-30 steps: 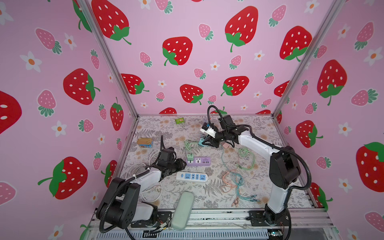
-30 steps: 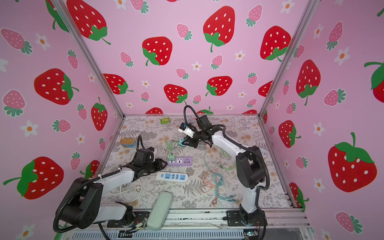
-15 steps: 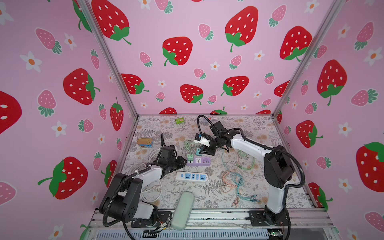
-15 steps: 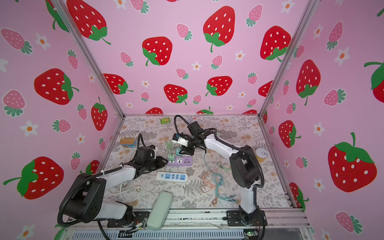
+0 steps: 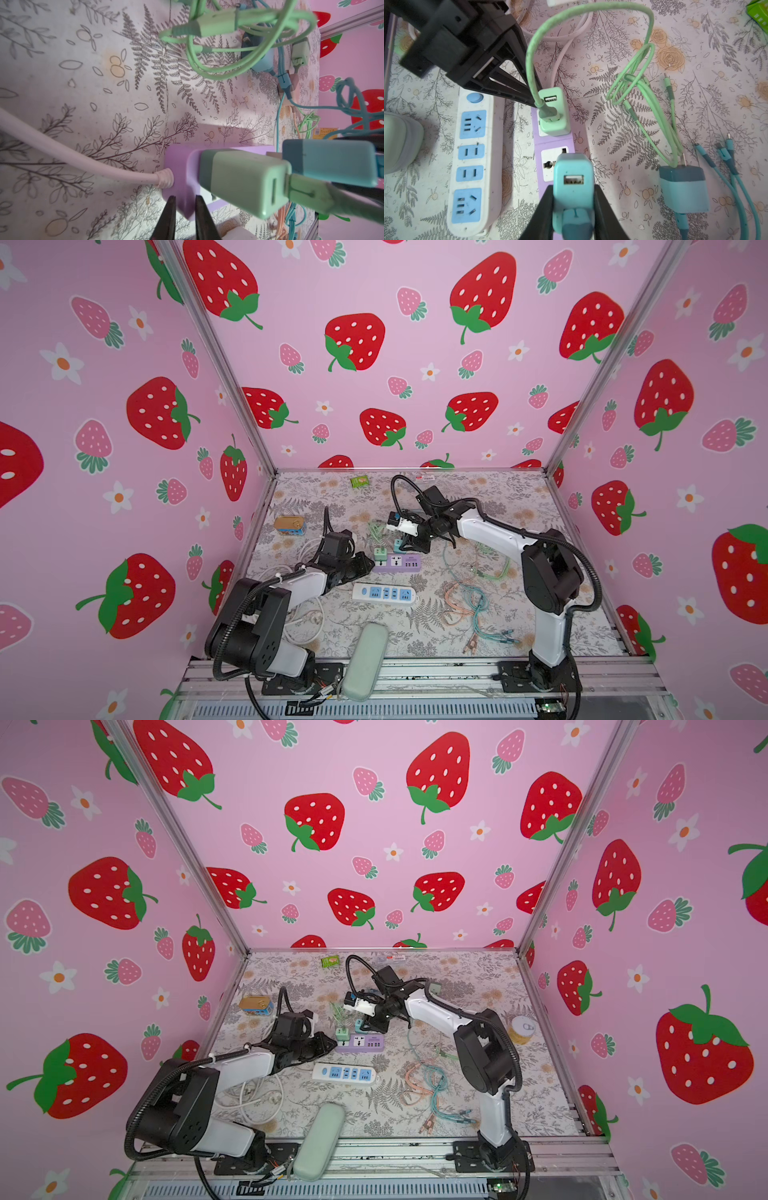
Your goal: Insert the plug
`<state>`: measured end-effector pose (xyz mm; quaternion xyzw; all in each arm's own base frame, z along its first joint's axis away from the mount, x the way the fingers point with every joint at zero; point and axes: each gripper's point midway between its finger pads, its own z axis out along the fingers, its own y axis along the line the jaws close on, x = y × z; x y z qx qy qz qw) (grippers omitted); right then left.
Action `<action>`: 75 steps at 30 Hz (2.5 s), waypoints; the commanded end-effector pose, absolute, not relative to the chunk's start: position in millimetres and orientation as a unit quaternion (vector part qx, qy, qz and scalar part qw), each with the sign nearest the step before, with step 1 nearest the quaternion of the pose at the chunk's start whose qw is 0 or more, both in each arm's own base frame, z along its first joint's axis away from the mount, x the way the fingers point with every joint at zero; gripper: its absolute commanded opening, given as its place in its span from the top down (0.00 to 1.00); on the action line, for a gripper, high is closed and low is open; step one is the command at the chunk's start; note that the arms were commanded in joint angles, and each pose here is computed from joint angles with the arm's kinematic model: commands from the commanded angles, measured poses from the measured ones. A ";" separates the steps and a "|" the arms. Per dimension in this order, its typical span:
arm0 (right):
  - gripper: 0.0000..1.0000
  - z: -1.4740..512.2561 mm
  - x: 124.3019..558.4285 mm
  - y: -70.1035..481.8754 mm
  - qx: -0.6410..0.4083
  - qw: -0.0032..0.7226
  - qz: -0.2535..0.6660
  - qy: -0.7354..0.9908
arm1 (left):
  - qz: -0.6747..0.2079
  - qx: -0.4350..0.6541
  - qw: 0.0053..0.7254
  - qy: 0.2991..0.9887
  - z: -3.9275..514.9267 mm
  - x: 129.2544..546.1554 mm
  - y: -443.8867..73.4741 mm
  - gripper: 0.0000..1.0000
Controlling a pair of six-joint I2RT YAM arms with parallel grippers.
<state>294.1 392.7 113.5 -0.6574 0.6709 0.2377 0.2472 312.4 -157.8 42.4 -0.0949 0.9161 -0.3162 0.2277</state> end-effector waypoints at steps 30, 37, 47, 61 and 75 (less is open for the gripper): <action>1.00 92.5 285.1 406.0 -0.689 0.226 0.220 0.653 | -0.325 -0.102 0.231 0.911 44.6 316.7 -153.3 0.85; 1.00 88.4 284.7 404.6 -0.691 0.221 0.215 0.654 | -0.326 -0.103 0.231 0.911 44.3 316.1 -152.4 0.85; 1.00 78.8 285.1 400.6 -0.694 0.210 0.202 0.659 | -0.331 -0.101 0.228 0.910 43.6 316.4 -154.1 0.85; 1.00 69.8 285.8 394.4 -0.701 0.200 0.186 0.659 | -0.333 -0.102 0.226 0.910 43.9 317.4 -153.9 0.86; 1.00 55.4 284.8 390.7 -0.703 0.186 0.180 0.663 | -0.334 -0.102 0.224 0.910 42.5 316.8 -153.0 0.86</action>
